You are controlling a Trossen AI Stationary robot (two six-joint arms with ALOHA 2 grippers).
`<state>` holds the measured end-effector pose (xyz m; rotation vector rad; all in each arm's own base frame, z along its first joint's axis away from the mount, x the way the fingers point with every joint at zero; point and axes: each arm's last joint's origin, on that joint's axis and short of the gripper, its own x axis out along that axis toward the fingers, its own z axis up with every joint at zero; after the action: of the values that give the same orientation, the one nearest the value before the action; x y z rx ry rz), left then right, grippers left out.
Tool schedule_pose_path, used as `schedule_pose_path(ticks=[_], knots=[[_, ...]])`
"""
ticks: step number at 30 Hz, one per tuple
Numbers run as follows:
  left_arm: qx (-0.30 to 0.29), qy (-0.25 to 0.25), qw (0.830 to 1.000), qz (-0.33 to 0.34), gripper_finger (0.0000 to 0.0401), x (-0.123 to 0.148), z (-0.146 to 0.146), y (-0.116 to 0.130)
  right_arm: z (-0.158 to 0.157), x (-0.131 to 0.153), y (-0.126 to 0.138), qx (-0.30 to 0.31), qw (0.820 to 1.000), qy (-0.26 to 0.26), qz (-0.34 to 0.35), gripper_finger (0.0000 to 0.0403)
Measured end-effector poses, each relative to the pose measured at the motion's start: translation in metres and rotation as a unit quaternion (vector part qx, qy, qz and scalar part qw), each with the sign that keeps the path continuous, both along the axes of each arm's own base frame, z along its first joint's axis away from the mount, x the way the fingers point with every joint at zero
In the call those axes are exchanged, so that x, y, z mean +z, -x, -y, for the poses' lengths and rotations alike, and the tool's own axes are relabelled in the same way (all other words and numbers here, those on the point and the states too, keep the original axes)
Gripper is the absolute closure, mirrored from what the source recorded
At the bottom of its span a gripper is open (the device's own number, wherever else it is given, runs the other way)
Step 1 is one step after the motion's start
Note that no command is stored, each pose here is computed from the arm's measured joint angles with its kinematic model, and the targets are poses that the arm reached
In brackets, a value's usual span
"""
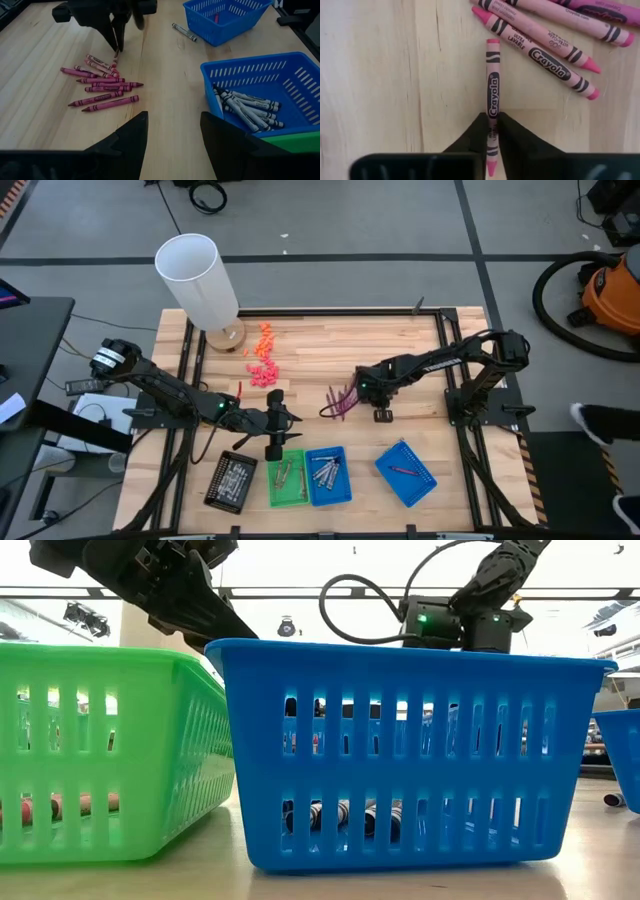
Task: Sort crayons
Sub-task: Put the pink crayon into the green bin
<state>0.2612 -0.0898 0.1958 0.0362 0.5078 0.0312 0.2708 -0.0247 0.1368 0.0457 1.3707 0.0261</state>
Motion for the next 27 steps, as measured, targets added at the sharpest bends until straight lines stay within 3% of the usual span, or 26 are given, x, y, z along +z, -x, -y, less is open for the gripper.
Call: schedule_pose_path(ticks=[4, 10, 16, 27], knots=[[0.0, 0.0, 1.0, 0.0, 0.0209, 0.0, 0.0, 0.0, -0.003, 0.0, 0.0, 0.0, 1.0, 0.007, -0.001, 0.0386], [0.0, 0.0, 1.0, 0.001, 0.0209, 0.0, 0.0, 0.0, -0.006, 0.008, -0.005, -0.016, 1.0, 0.015, -0.012, 0.0373], [0.001, 0.009, 1.0, 0.019, 0.0209, 0.003, 0.001, -0.003, -0.014, 0.029, -0.021, -0.026, 0.999, 0.015, 0.035, 0.0369], [-0.015, 0.001, 0.997, 0.073, 0.0209, 0.013, 0.003, -0.007, -0.056, 0.062, -0.043, 0.026, 0.993, 0.052, 0.107, 0.0369]])
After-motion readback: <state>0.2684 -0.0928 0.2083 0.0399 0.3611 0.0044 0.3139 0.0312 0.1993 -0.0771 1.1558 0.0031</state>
